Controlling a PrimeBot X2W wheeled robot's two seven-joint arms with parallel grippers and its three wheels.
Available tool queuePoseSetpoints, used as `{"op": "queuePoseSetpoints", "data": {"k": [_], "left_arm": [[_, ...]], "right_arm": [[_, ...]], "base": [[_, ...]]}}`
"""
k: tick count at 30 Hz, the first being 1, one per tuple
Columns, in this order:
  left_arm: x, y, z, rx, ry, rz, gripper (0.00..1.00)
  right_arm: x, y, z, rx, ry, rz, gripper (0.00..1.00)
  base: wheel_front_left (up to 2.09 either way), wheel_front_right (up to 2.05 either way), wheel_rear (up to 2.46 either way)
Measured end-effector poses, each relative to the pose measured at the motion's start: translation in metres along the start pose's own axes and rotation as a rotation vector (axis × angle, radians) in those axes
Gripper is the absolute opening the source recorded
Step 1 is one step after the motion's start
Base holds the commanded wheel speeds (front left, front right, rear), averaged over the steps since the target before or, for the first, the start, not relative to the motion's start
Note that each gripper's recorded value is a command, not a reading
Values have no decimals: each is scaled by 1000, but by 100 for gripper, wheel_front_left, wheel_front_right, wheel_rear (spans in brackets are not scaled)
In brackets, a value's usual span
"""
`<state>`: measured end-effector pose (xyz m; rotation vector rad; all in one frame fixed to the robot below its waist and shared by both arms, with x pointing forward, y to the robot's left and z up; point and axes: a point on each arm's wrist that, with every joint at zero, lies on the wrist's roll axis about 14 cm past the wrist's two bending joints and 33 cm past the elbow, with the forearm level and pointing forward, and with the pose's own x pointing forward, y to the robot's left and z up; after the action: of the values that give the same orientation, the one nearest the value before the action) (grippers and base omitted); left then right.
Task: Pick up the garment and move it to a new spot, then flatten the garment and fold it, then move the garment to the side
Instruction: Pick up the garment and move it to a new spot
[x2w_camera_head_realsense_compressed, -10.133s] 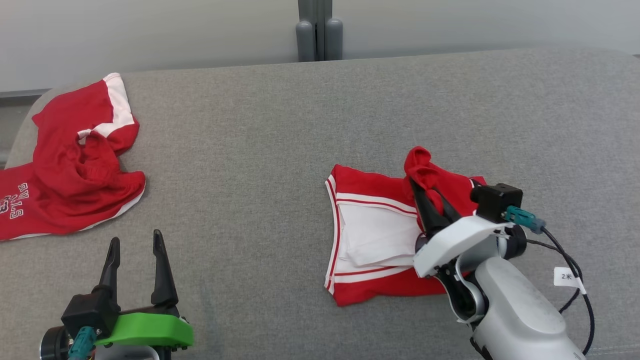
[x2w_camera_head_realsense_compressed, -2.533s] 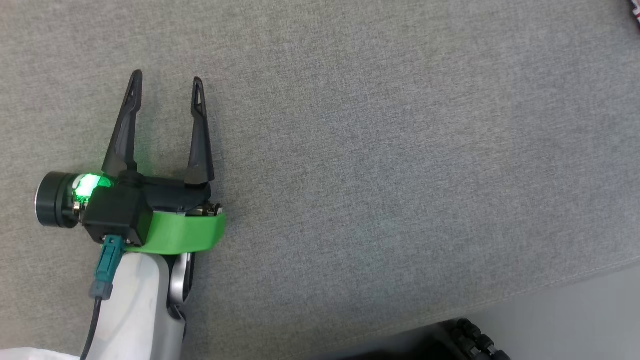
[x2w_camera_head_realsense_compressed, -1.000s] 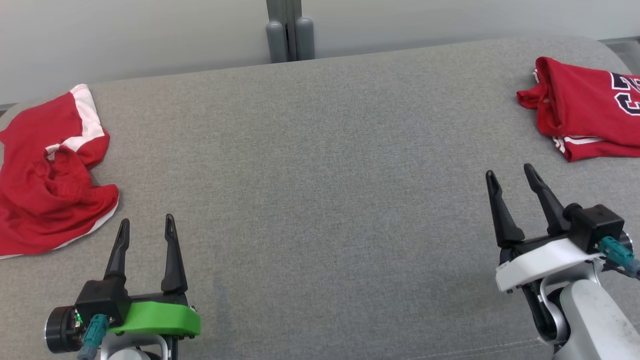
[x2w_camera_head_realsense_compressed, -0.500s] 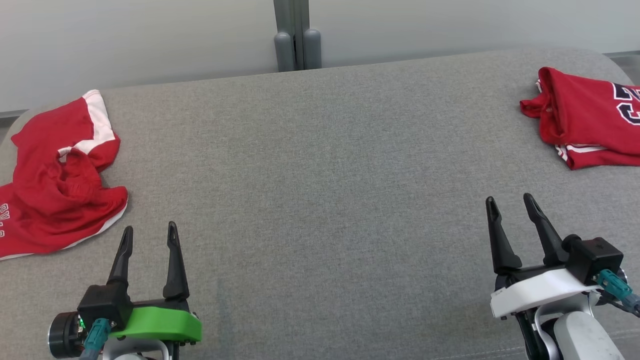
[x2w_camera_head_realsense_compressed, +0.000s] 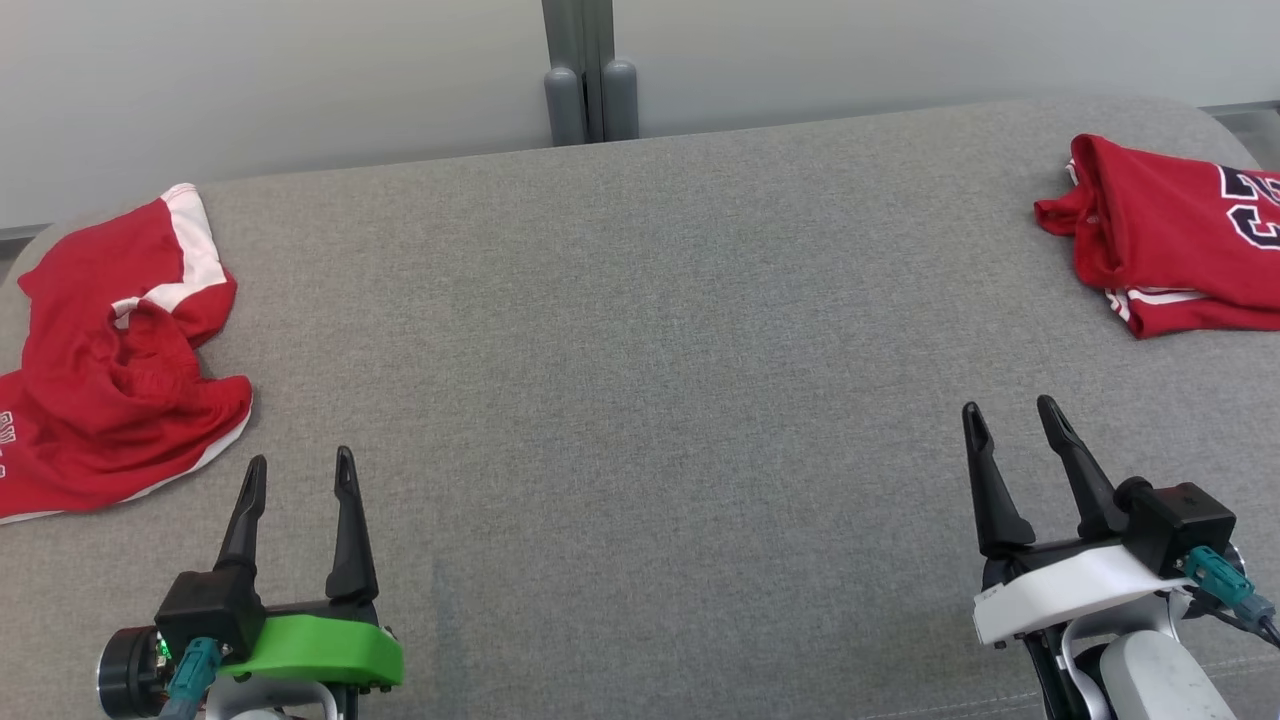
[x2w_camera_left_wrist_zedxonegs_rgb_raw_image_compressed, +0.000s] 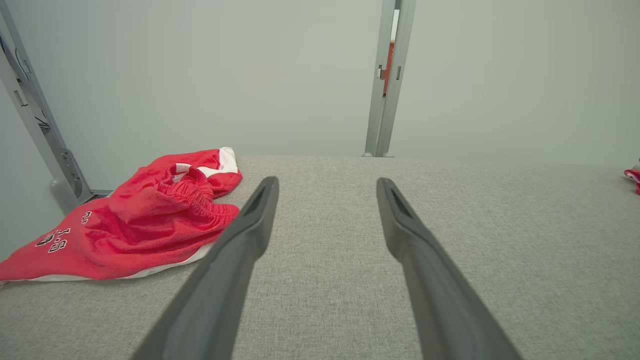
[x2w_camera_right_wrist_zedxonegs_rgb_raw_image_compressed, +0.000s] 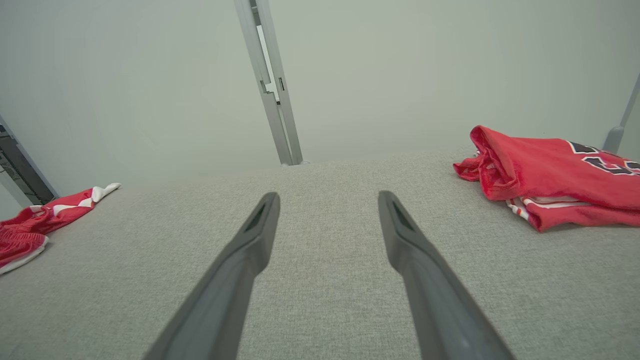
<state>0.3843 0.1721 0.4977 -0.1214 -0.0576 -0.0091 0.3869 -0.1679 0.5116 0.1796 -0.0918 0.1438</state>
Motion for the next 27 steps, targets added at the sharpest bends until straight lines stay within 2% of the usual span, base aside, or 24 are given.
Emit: {"op": "queuePoseSetpoints", "data": {"k": [16,27], "left_arm": [[-4,10,2,6,-4,30,100],[-20,41,6,19,-8,124,100]], "right_arm": [[4,5,-2,2,3,16,100],[21,31,-11,14,20,99,100]], "base": [[0,0,0],[0,0,0]]}}
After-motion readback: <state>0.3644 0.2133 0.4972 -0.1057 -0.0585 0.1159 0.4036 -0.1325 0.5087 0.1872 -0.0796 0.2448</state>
